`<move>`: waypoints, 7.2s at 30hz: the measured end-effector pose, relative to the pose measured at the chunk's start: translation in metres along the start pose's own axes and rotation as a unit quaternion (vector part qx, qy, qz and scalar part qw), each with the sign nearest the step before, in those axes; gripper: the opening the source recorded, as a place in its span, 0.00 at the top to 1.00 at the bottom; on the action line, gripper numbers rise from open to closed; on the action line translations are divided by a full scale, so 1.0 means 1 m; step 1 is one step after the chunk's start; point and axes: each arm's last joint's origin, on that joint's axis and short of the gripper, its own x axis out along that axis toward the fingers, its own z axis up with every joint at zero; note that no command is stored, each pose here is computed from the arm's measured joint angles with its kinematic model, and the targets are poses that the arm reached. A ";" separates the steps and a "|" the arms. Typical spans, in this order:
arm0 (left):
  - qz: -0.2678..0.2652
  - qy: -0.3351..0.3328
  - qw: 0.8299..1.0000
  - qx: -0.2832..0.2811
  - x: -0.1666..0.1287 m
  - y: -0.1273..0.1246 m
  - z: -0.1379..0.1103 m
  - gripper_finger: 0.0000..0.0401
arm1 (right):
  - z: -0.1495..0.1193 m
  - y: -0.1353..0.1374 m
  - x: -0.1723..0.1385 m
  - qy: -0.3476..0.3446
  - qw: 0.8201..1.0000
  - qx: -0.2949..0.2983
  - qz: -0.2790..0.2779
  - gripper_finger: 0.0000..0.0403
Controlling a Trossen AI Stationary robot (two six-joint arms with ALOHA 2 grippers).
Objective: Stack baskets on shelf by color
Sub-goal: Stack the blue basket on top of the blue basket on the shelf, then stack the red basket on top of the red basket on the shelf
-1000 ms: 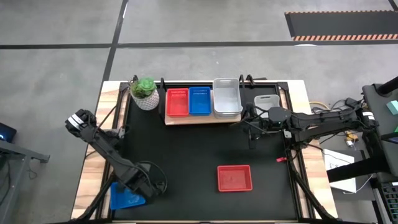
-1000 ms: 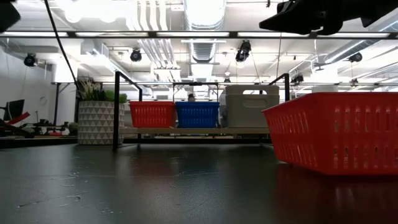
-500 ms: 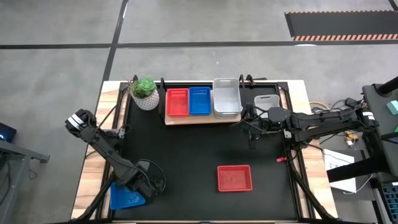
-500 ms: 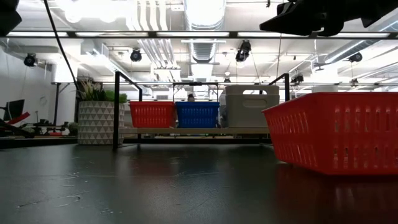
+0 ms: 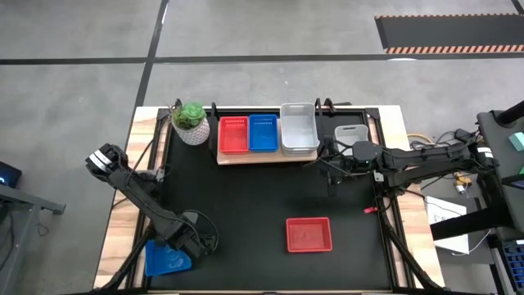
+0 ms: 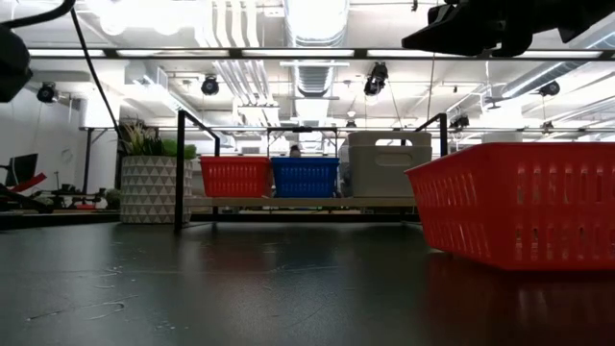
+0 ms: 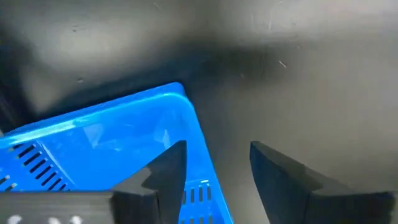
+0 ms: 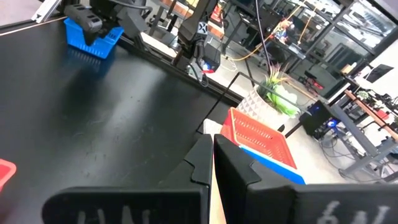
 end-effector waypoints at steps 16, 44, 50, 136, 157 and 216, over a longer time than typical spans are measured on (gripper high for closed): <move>0.003 0.002 1.000 0.009 0.001 0.000 0.001 0.98 | -0.003 0.002 0.000 0.014 1.000 0.010 0.008 0.98; -0.106 -0.140 0.886 0.430 -0.143 -0.080 0.015 1.00 | -0.006 0.003 -0.008 0.042 0.999 0.023 0.017 0.98; -0.054 -0.227 0.832 0.503 -0.171 -0.096 0.027 1.00 | -0.004 0.003 -0.015 0.040 0.999 0.031 0.016 0.98; 0.058 -0.365 0.731 0.574 -0.168 -0.160 0.266 0.92 | -0.009 0.004 -0.024 0.080 0.995 0.057 0.010 0.98; 0.034 -0.406 0.700 0.587 -0.193 -0.162 0.254 0.83 | -0.010 0.005 -0.024 0.086 0.995 0.056 0.013 0.98; -0.071 -0.389 0.623 0.675 -0.132 -0.157 0.153 1.00 | -0.014 0.008 -0.025 0.109 0.986 0.125 0.020 0.98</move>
